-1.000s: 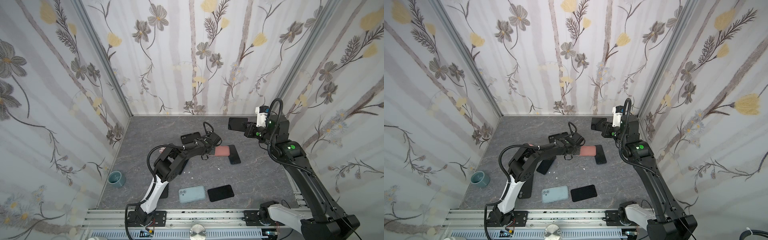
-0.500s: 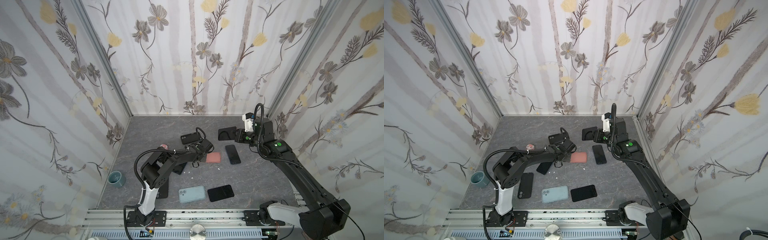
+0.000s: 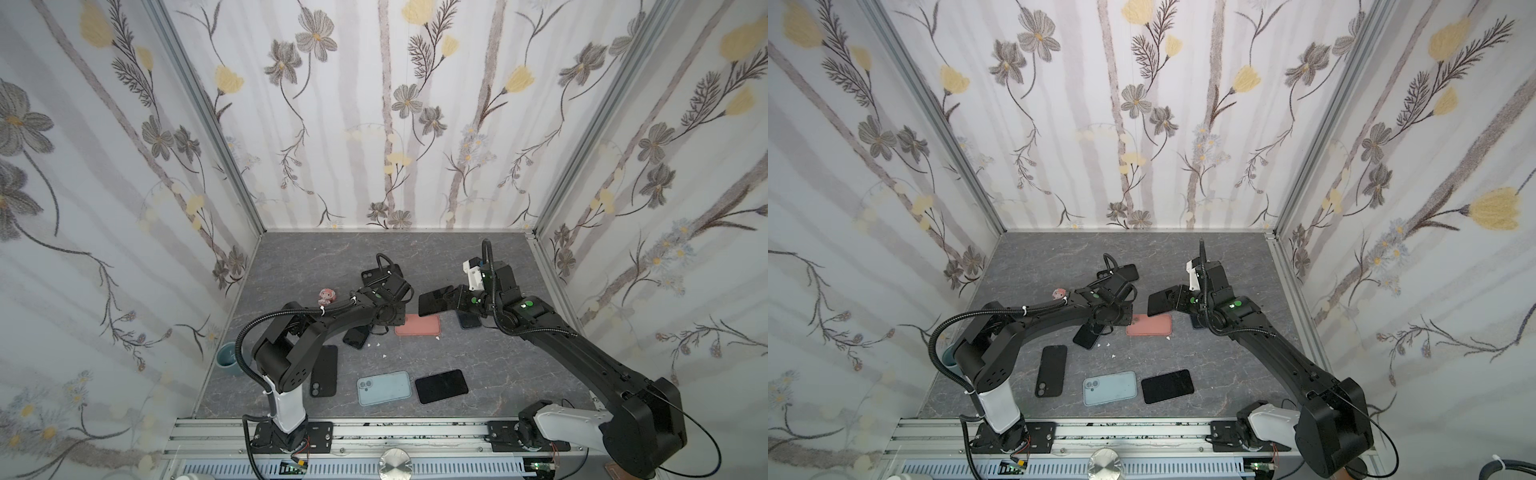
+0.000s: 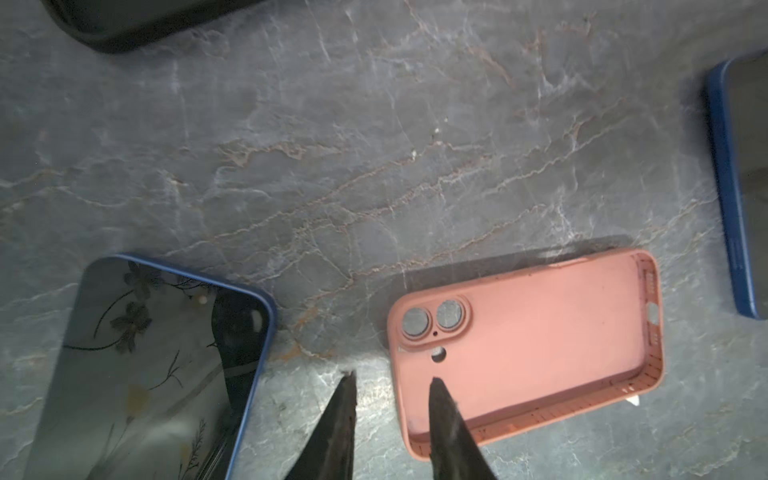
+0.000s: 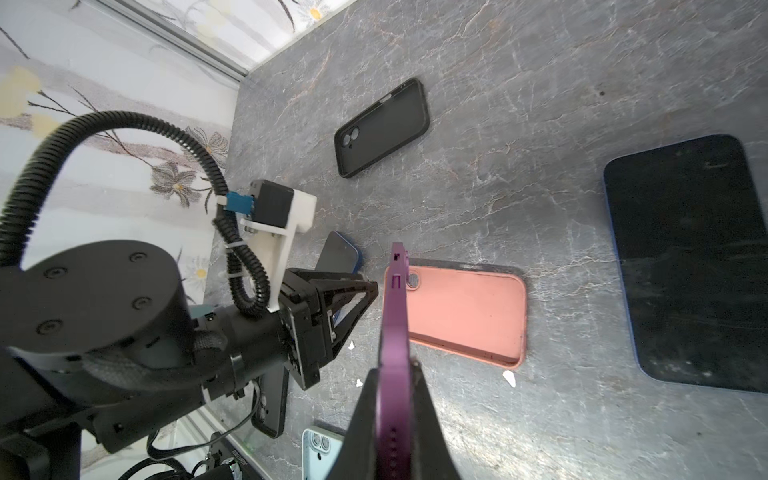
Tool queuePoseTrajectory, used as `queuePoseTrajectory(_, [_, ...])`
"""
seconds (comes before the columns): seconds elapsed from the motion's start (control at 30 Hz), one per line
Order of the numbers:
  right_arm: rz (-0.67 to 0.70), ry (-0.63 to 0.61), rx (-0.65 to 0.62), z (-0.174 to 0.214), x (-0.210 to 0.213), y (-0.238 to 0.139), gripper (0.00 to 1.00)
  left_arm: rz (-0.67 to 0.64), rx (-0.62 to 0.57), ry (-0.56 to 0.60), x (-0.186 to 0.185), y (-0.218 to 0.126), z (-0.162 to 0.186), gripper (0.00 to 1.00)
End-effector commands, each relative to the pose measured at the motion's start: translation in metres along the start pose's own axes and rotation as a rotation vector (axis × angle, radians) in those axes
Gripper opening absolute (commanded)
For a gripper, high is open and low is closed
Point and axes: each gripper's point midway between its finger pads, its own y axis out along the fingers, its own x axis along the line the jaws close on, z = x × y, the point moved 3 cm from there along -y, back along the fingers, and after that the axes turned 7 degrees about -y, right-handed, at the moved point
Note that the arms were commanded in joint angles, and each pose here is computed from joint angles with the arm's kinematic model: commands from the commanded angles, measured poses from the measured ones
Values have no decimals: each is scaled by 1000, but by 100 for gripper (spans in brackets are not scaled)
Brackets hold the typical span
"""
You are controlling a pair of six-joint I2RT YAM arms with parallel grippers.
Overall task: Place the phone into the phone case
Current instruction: 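Move the left gripper down to the pink case and grasp its edge, then lower the purple-framed phone into the pink case with the right gripper while left holds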
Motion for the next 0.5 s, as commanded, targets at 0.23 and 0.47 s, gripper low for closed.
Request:
queuePoseTrajectory(0.23, [-177,115,19,10,10,35,0,150,73,-126,-6,3,5,32])
queuePoseTrajectory(0.47, [-195,132,47,17,5,50,0,207,92,-238,4,11,7,32])
